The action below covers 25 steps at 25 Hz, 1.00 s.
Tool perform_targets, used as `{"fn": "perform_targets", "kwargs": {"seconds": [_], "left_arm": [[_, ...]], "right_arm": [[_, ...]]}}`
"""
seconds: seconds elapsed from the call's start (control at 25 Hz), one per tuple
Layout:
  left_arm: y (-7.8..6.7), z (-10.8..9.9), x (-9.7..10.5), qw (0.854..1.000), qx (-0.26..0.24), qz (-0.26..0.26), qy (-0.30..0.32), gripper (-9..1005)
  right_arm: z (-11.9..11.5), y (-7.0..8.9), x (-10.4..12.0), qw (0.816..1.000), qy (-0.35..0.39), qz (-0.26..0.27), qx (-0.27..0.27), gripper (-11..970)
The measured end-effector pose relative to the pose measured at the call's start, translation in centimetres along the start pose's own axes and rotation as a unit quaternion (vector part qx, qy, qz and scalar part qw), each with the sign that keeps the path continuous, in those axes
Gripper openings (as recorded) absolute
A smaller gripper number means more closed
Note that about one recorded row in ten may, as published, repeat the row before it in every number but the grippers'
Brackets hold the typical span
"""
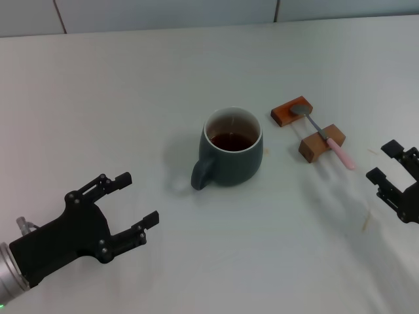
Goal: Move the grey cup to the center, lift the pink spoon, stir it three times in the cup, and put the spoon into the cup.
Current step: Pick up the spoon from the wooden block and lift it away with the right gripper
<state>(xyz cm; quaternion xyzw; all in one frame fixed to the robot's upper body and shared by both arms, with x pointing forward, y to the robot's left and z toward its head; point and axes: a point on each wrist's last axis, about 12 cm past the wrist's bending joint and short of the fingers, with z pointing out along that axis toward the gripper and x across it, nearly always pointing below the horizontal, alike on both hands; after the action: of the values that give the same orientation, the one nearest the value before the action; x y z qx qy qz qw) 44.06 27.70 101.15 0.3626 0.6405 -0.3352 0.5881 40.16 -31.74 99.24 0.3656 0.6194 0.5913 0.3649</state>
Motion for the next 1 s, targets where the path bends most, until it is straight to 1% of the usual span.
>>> {"fn": "perform_targets", "kwargs": {"seconds": [0.2, 0.48, 0.8, 1.0], "left_arm": [[0.2, 0.1, -0.1, 1.000, 0.000, 0.003, 0.001, 809], [0.3, 0.1, -0.2, 1.000, -0.005, 0.004, -0.003, 808], [0.4, 0.1, -0.2, 1.000, -0.009, 0.004, -0.005, 808], [0.6, 0.2, -0.3, 1.000, -0.010, 0.007, -0.006, 809]], "right_arm": [[0.5, -0.5, 0.3, 1.000, 0.001, 0.006, 0.017, 766], [1.8, -0.6, 0.2, 1.000, 0.009, 0.005, 0.027, 767], [2.7, -0.9, 0.2, 0.999, 0.010, 0.005, 0.045, 767], [3.4, -0.8, 0.1, 0.999, 0.014, 0.001, 0.046, 767]]}}
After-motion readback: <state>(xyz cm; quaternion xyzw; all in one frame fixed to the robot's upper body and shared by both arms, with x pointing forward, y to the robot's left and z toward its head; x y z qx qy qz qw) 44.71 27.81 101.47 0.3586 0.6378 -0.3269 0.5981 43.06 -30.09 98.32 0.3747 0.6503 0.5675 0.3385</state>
